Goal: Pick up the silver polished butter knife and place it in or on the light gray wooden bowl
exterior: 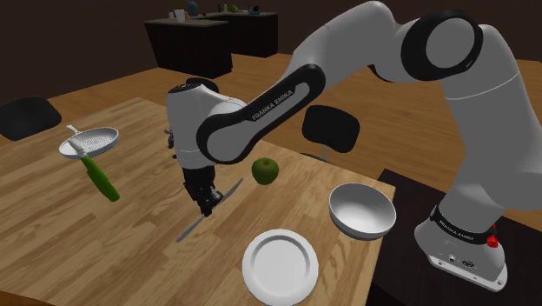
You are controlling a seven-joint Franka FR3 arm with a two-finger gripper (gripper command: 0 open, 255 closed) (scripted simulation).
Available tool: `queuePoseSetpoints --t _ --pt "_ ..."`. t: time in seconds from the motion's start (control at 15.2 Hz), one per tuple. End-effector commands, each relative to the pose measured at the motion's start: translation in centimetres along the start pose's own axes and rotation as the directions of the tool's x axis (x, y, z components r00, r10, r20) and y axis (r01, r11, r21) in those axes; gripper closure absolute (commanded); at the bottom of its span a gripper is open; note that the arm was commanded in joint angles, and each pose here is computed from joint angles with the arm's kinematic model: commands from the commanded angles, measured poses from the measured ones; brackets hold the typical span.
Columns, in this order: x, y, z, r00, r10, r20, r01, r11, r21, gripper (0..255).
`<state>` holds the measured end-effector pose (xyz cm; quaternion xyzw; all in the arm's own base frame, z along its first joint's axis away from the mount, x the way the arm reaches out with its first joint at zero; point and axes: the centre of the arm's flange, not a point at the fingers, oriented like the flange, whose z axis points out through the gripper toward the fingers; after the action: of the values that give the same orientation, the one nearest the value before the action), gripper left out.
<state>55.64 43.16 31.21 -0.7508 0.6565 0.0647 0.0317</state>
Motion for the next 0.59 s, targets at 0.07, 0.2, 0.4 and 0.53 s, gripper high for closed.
queuePoseSetpoints --t 0.07,0.2,0.4,0.53 --pt "-0.3 0.0 -1.6 1.0 0.0 0.0 0.0 1.0 0.0 255" --pt "-0.4 0.1 -2.7 1.0 0.0 0.0 0.0 1.0 0.0 255" --pt "-0.7 0.1 -4.2 1.0 0.0 0.0 0.0 1.0 0.0 255" --pt "-0.8 0.2 -5.3 1.0 0.0 0.0 0.0 1.0 0.0 255"
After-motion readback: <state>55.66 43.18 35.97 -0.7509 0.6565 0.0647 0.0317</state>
